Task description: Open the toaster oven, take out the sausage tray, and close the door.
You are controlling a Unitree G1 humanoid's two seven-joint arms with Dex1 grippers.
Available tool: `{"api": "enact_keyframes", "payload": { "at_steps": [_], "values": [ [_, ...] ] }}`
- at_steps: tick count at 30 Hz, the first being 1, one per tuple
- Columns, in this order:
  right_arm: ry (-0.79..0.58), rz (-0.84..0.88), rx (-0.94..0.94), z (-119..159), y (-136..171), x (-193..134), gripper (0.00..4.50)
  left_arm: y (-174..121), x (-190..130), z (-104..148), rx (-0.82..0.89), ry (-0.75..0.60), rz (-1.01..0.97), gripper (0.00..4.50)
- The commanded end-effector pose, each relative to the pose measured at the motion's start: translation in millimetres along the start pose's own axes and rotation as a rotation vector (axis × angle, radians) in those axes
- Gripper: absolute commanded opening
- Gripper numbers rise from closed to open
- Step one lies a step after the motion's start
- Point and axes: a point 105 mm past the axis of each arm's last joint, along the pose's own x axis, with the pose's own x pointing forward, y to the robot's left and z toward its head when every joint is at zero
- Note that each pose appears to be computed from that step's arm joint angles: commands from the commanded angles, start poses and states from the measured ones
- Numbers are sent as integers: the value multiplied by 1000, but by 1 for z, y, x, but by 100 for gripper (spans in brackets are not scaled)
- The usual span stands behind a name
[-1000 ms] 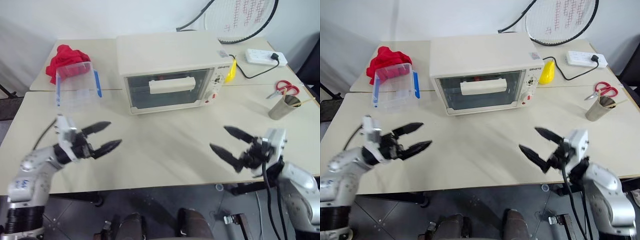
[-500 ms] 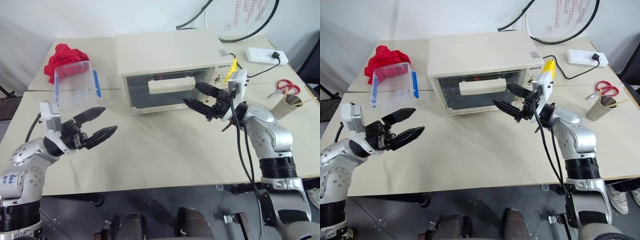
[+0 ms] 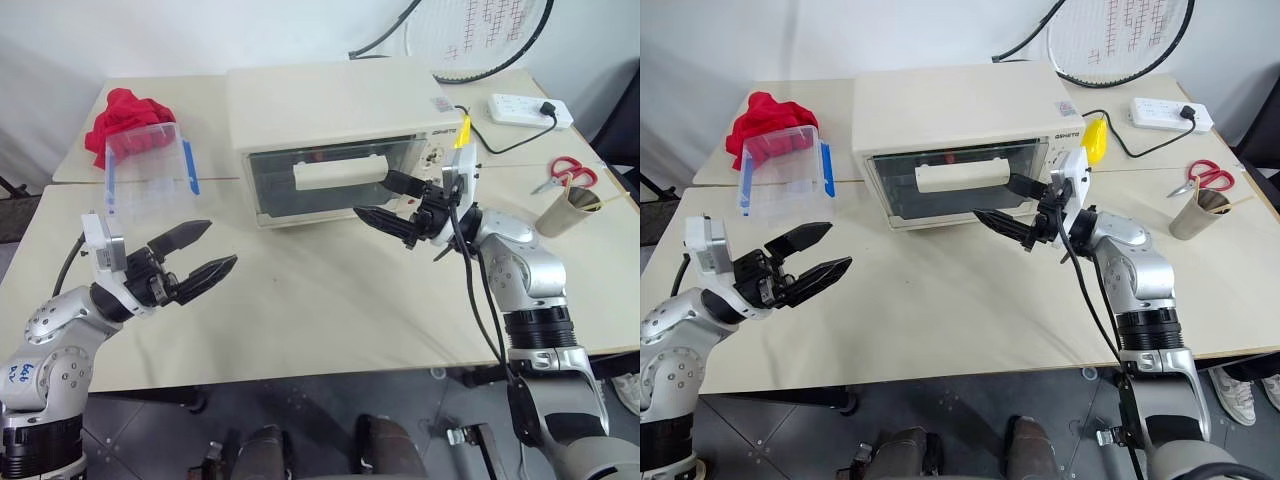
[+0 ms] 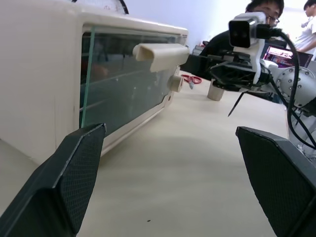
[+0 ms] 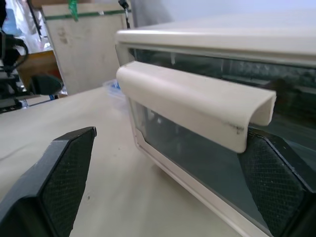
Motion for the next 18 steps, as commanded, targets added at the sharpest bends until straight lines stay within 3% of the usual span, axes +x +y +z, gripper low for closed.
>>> {"api": "enact_keyframes", "payload": {
  "at_steps": [1, 7, 14, 18],
  "values": [
    [-25, 127, -104, 16, 21, -3, 450, 3, -6, 12, 31, -37, 29, 448],
    [68, 274, -221, 4, 44, -8, 450, 9, -8, 10, 25, -17, 45, 448],
    [97, 314, -297, -5, 51, -13, 450, 15, -11, 9, -2, -12, 69, 448],
    [119, 331, -340, -11, 53, -17, 450, 27, -10, 13, -16, -54, 113, 359]
  ]
}}
